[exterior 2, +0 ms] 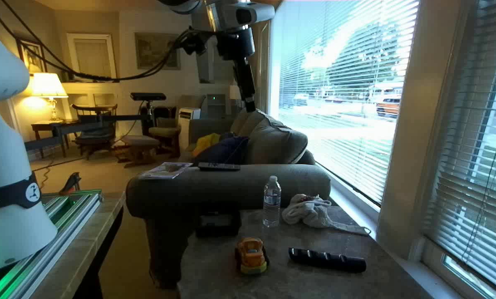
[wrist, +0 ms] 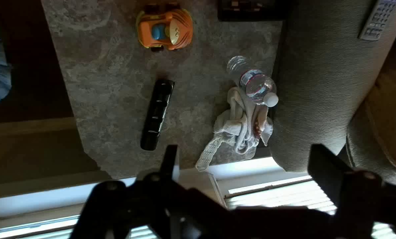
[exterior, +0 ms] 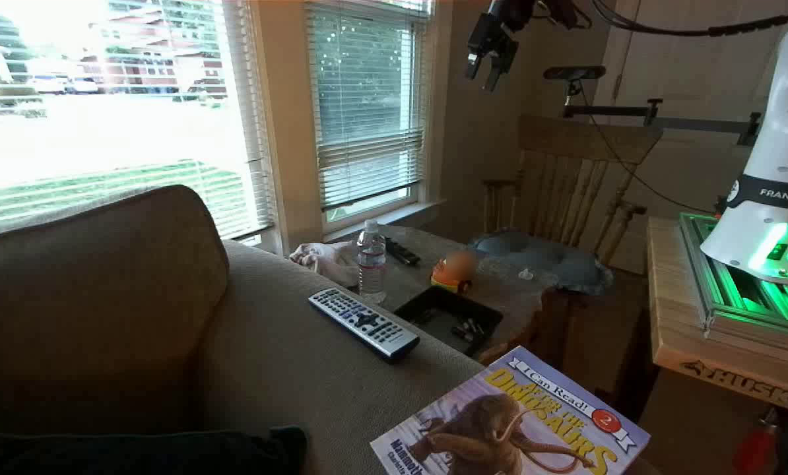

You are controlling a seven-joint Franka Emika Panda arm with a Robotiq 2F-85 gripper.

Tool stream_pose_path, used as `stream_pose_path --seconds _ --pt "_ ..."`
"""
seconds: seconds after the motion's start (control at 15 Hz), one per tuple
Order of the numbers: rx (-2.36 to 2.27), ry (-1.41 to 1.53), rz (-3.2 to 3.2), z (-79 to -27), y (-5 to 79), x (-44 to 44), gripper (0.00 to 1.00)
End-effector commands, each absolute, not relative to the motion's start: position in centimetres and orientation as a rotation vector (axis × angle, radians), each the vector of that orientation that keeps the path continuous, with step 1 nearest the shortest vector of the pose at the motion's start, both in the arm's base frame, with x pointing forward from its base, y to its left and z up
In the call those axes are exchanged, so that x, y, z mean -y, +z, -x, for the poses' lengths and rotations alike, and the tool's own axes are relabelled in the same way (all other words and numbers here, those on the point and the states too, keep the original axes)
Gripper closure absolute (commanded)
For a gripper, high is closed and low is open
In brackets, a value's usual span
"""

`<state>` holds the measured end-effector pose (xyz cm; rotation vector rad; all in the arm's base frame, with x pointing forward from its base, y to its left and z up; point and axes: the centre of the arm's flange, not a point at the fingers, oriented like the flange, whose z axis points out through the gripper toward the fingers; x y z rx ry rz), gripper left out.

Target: Put the orange car in the black box.

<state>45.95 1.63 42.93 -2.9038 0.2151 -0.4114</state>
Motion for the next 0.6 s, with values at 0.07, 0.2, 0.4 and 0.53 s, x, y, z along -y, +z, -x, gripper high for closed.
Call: stream_pose_path --seconds 0.07,0.2,0.4,0.53 --pt "-0.215 -0.412 2.904 -46.0 42.9 -1.6 0.00" --pt "-0.215 -0.412 2.904 -46.0 42.9 -1.6 0.00" --pt "-0.215 -0.412 2.904 -46.0 42.9 -1.6 0.00" --pt "-0.218 -0.333 3.027 -45.6 42.2 -0.1 0.00"
